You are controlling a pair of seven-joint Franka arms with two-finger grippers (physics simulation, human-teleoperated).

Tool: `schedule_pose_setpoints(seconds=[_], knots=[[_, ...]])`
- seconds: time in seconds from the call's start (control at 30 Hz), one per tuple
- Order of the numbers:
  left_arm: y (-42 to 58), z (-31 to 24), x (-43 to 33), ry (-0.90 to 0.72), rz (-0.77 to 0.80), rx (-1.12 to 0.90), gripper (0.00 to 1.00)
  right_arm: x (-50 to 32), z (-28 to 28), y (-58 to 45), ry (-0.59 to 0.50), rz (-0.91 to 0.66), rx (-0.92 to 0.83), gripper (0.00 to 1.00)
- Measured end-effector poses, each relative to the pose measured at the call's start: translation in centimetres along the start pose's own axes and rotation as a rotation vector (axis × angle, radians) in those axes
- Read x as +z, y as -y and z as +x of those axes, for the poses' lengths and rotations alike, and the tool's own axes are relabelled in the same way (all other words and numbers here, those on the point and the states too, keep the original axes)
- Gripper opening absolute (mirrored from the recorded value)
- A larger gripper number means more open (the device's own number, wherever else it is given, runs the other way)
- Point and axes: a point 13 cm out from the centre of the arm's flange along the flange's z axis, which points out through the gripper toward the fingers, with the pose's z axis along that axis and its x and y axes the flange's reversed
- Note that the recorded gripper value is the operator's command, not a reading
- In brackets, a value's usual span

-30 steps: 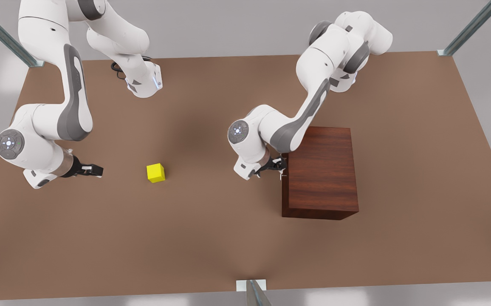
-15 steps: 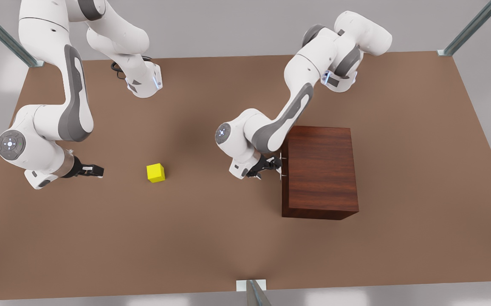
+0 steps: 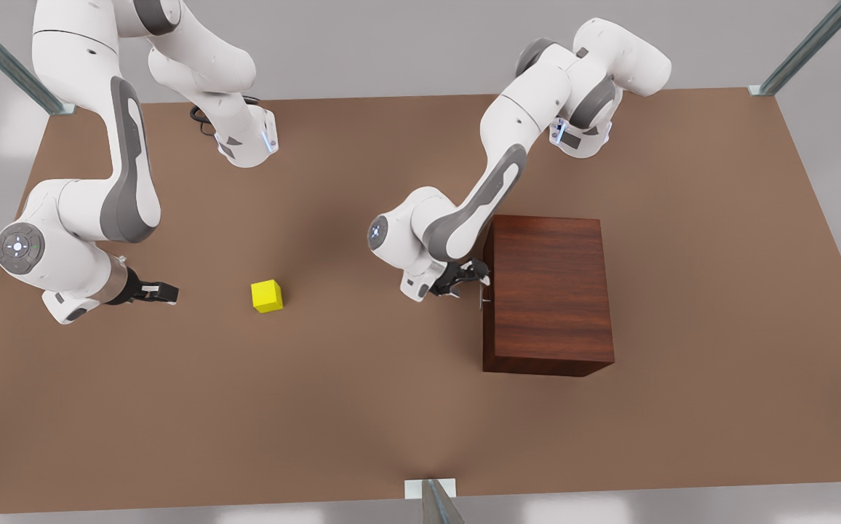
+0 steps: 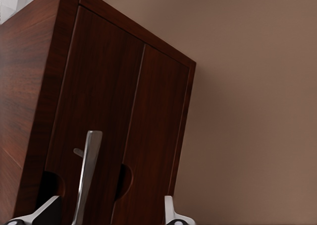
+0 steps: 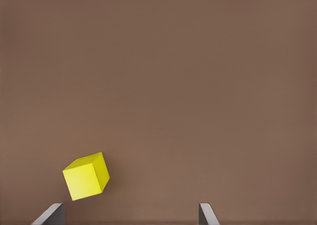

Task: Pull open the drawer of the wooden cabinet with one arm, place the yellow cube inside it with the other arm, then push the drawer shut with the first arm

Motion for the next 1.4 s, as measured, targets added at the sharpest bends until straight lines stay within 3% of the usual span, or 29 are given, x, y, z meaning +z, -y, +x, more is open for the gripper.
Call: schedule_pose_setpoints(seconds=[1.4], knots=[[4.2, -0.7, -2.6, -0.016, 0.216, -0.033, 1.00, 0.3, 0.0, -0.1, -0.005, 0.000, -0.001, 1.00]])
